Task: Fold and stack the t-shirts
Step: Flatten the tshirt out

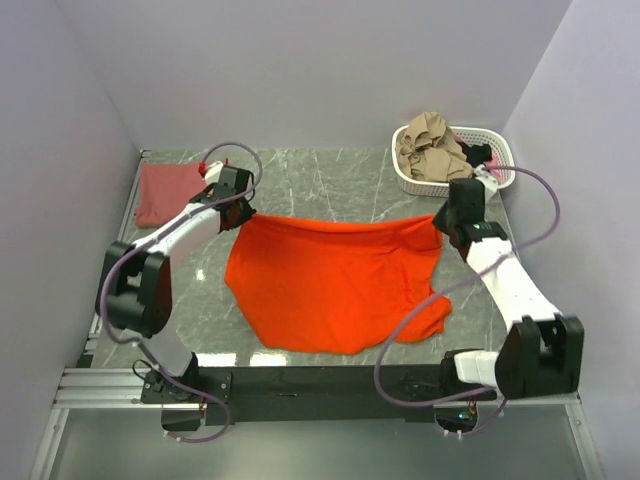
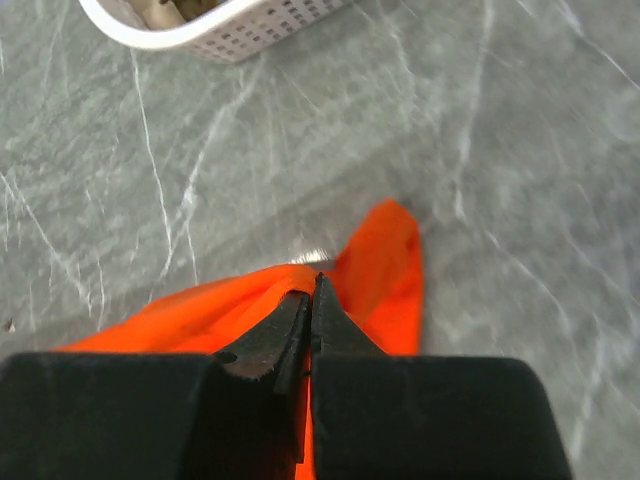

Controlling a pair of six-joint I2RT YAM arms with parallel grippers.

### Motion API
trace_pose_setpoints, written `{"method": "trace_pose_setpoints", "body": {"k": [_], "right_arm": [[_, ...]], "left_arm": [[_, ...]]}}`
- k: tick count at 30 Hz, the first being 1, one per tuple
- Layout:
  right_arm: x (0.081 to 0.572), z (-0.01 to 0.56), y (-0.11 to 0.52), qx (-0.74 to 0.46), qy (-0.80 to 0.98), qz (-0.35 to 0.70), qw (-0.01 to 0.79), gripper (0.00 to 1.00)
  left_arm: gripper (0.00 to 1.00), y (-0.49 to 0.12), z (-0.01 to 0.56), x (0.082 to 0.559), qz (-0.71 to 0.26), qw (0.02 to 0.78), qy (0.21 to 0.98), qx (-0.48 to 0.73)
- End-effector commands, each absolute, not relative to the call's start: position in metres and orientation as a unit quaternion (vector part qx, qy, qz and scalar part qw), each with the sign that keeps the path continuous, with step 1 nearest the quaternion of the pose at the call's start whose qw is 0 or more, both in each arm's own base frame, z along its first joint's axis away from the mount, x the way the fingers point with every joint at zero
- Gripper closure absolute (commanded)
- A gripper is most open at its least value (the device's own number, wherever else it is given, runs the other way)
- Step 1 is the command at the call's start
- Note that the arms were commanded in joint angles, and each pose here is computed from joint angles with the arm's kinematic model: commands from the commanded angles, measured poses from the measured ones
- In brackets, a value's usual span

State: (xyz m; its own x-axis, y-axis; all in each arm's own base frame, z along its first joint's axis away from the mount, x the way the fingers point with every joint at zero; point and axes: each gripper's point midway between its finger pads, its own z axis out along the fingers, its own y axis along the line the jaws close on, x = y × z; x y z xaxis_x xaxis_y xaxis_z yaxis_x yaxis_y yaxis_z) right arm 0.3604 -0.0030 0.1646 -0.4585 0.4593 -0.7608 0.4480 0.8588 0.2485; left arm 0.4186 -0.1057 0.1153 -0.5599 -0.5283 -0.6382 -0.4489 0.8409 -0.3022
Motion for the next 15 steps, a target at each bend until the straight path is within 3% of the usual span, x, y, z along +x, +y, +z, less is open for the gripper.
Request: {"method": "trace_pose_setpoints", "body": {"k": [1, 8, 15], "right_arm": [[0.416, 0.218, -0.005, 0.25, 0.8, 0.03, 0.545, 1.0], [0.428, 0.253, -0.009, 0.242, 0.788, 0.017, 0.566, 1.0], [0.336, 0.381, -0.02, 0.234, 0.697, 0.039, 0.677, 1.0]], "left_arm": [[0.99, -0.12, 0.173, 0.473, -0.094, 0.468, 0.839, -0.261], [0.99, -0.108, 0.194, 0.478, -0.079, 0.482, 0.83, -0.269], [1.0, -0.092, 0.305, 0.413, -0.145, 0.556, 0.766, -0.287]]}}
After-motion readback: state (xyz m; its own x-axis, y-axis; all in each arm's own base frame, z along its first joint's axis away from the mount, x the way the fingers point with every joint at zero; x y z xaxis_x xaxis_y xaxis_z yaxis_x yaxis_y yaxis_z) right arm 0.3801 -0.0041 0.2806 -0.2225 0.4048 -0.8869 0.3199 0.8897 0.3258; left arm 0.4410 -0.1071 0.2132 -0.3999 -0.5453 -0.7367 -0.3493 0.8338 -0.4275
